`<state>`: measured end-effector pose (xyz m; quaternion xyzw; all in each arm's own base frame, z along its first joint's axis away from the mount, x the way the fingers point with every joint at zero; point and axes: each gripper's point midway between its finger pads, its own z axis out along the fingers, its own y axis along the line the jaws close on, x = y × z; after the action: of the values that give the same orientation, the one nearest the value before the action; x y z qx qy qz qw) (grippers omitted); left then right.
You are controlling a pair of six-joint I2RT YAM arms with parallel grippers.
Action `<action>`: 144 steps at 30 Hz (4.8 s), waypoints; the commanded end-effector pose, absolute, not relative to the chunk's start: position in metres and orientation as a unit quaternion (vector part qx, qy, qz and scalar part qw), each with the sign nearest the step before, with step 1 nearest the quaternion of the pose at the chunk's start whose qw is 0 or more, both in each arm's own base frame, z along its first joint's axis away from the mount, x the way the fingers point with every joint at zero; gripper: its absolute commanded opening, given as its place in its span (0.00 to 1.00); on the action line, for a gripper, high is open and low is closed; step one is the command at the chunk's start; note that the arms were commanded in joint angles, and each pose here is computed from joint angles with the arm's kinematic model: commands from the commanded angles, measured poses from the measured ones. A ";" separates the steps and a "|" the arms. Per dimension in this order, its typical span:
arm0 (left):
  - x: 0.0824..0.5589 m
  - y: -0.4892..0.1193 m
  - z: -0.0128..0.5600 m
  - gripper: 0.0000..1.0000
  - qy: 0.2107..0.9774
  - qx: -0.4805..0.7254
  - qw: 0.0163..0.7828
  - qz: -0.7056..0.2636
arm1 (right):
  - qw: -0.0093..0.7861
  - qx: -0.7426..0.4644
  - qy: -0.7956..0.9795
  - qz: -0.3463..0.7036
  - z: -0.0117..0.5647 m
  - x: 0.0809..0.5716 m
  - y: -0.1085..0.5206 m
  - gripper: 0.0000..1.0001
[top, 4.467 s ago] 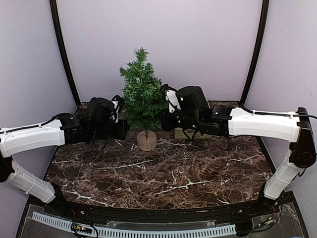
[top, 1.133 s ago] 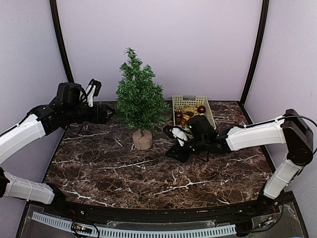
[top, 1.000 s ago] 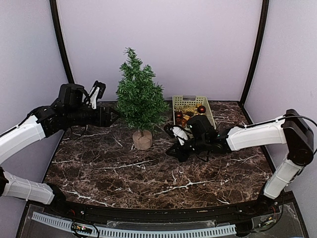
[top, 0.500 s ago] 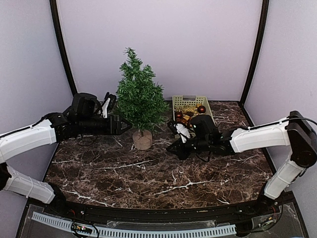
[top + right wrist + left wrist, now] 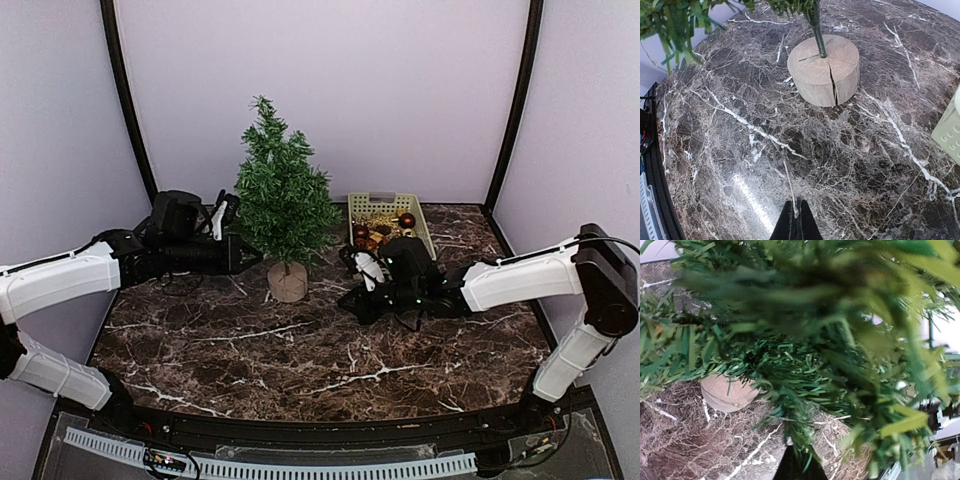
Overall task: Decorate the small christmas tree
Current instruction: Wrap the side of the string light in the gap of the branches.
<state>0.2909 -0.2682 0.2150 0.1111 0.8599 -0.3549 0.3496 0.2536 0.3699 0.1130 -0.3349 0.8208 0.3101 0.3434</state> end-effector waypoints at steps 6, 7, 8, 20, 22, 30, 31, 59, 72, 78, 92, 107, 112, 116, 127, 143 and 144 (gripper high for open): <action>0.292 -0.267 0.218 0.00 0.854 0.116 0.364 -0.353 | 0.350 -0.351 0.822 0.282 0.116 0.249 0.389 0.00; 0.292 -0.267 0.218 0.00 0.854 0.116 0.365 -0.352 | 0.352 -0.355 0.822 0.275 0.116 0.248 0.392 0.00; 0.292 -0.267 0.218 0.00 0.854 0.116 0.365 -0.351 | 0.355 -0.360 0.818 0.276 0.119 0.246 0.395 0.00; 0.295 -0.262 0.201 0.00 0.869 0.113 0.357 -0.324 | 0.412 -0.355 0.739 0.397 0.219 0.217 0.422 0.00; 0.296 -0.262 0.203 0.00 0.868 0.115 0.360 -0.323 | 0.410 -0.349 0.746 0.392 0.213 0.219 0.420 0.00; 0.296 -0.260 0.205 0.00 0.867 0.119 0.363 -0.318 | 0.375 -0.303 0.809 0.336 0.151 0.237 0.415 0.00; 0.295 -0.260 0.205 0.00 0.867 0.119 0.363 -0.318 | 0.373 -0.300 0.814 0.330 0.146 0.239 0.415 0.00; 0.310 -0.223 0.214 0.00 0.871 0.100 0.393 -0.277 | 0.371 -0.206 0.876 0.230 0.114 0.294 0.337 0.00; 0.286 -0.214 0.258 0.62 0.852 0.177 0.418 -0.261 | 0.385 -0.241 0.848 0.273 0.161 0.271 0.338 0.00; 0.258 -0.244 0.272 0.63 0.830 0.210 0.406 -0.320 | 0.382 -0.249 0.846 0.276 0.159 0.267 0.344 0.00; 0.285 -0.261 0.236 0.53 0.855 0.148 0.384 -0.316 | 0.385 -0.277 0.829 0.297 0.172 0.241 0.360 0.00; 0.299 -0.266 0.220 0.13 0.855 0.127 0.391 -0.318 | 0.382 -0.338 0.774 0.376 0.235 0.186 0.374 0.00; 0.298 -0.265 0.217 0.03 0.856 0.127 0.389 -0.314 | 0.409 -0.327 0.752 0.400 0.269 0.189 0.380 0.00; 0.298 -0.262 0.214 0.00 0.862 0.125 0.386 -0.305 | 0.434 -0.302 0.750 0.398 0.290 0.202 0.384 0.00; 0.297 -0.257 0.210 0.00 0.867 0.122 0.384 -0.293 | 0.511 -0.186 0.767 0.341 0.317 0.263 0.369 0.00; 0.295 -0.252 0.210 0.00 0.869 0.123 0.387 -0.282 | 0.530 -0.127 0.749 0.377 0.344 0.296 0.356 0.00; 0.295 -0.252 0.211 0.00 0.869 0.123 0.387 -0.282 | 0.532 -0.127 0.747 0.379 0.346 0.296 0.356 0.00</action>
<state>0.2994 -0.2575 0.2116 0.1192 0.8678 -0.2914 0.3844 0.2952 0.3550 0.2990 -0.1447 0.7861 0.3349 0.4990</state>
